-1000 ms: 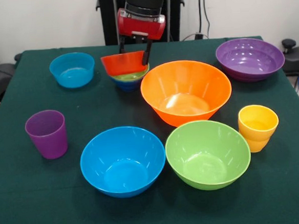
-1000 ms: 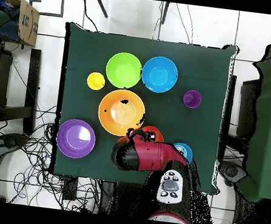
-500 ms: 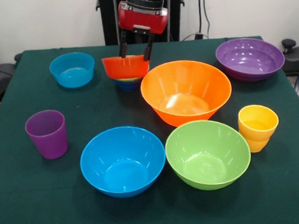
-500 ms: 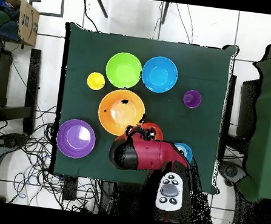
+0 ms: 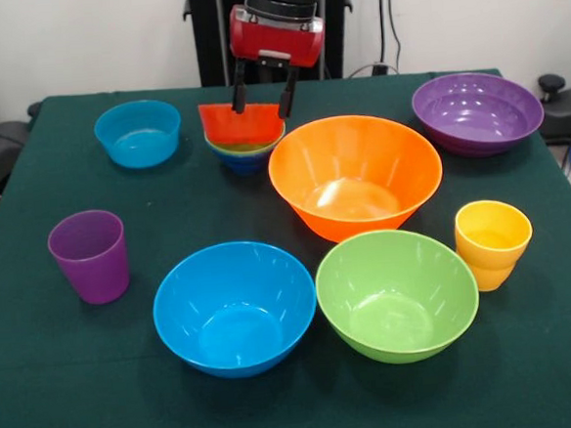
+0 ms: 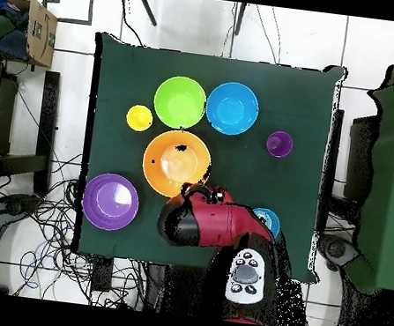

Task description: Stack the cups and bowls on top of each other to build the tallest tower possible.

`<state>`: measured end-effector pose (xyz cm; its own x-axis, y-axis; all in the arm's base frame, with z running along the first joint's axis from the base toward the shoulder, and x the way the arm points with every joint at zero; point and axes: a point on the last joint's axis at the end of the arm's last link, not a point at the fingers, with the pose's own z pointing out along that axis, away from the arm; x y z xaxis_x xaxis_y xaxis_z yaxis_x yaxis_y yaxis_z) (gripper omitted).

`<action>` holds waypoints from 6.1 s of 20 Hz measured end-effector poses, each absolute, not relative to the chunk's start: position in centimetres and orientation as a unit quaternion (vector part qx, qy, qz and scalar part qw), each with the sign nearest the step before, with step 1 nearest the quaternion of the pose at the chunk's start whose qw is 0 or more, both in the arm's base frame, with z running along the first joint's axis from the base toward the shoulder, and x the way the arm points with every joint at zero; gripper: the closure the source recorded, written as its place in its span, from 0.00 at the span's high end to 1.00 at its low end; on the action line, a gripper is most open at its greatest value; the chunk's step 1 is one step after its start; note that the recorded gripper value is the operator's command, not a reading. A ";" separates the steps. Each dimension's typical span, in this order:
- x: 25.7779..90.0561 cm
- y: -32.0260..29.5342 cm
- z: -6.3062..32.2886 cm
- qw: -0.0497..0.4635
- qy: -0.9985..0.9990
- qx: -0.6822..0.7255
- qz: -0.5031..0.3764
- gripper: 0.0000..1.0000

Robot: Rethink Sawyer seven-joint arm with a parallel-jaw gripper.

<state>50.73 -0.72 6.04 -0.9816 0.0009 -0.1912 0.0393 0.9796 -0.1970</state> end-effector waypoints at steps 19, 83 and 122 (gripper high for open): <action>48.8 -0.3 1.9 0.067 0.994 0.004 -0.090 1.00; 48.2 -1.6 4.1 0.042 0.993 0.019 -0.108 1.00; 44.3 0.5 1.0 0.011 0.996 0.009 -0.084 1.00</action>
<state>44.32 0.47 1.03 -0.9996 0.0161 -0.0227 0.0197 0.9857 -0.1671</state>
